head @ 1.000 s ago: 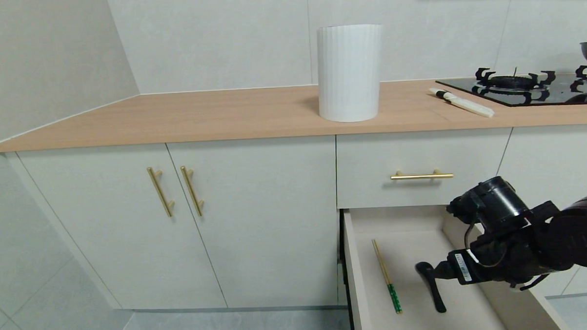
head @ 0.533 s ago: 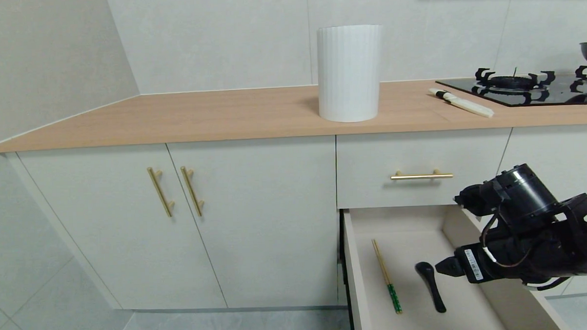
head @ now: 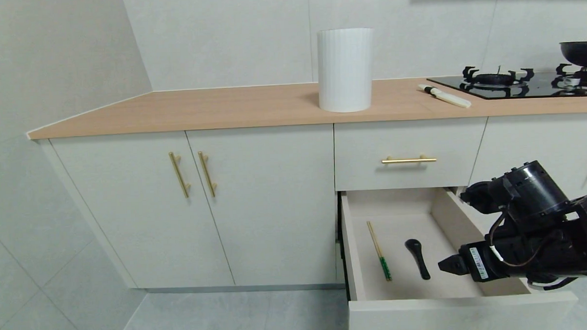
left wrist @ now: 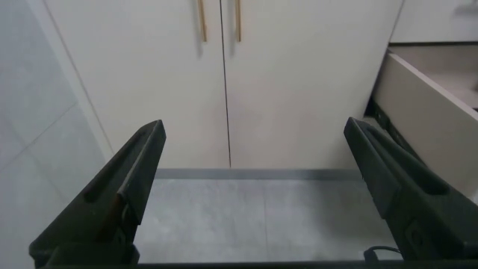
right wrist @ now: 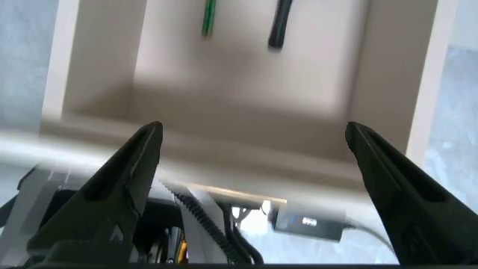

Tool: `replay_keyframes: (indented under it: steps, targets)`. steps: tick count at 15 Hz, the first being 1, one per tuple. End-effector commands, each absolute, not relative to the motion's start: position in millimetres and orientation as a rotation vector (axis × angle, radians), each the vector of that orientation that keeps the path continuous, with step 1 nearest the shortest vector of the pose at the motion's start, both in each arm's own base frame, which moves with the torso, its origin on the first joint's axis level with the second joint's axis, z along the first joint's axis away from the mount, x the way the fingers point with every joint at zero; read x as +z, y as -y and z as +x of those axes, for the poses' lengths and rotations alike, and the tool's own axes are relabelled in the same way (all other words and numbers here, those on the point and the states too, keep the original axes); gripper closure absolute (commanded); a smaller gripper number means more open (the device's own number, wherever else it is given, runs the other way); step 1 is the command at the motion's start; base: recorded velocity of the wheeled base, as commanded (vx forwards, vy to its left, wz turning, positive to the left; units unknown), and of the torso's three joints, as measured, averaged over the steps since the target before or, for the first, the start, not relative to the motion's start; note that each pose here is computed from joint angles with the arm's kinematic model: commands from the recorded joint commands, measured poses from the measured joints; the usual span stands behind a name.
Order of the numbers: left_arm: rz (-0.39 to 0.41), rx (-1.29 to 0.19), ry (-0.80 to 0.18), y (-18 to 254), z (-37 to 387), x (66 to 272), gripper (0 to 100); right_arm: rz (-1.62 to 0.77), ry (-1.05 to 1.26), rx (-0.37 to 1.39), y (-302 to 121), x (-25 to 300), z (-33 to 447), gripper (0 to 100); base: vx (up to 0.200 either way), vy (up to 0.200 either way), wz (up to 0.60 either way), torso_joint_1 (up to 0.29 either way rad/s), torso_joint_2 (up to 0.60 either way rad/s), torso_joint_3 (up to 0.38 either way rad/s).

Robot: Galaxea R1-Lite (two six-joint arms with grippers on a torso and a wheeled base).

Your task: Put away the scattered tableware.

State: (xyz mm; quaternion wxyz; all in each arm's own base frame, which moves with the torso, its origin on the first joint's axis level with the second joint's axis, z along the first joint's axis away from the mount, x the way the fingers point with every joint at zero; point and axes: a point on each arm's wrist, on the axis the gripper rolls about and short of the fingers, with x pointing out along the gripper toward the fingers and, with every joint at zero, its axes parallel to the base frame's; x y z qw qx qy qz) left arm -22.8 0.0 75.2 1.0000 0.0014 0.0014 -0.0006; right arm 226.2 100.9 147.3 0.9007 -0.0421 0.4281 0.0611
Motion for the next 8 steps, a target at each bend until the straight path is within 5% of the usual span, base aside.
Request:
replay_keyframes:
  steps: [1, 8]
  targets:
    - [0.003, -0.002, -0.003, 0.0, -22.8, 75.2, 0, -0.088, -0.889, 0.127, -101.2, 146.5, 226.2, 0, 0.0, 0.0, 0.0, 0.0, 0.0, 0.0]
    - [0.003, -0.002, -0.002, 0.0, -22.8, 75.3, 0, -0.265, -0.993, 0.253, -110.7, 118.4, 207.2, 0, 0.0, 0.0, 0.0, 0.0, 0.0, 0.0]
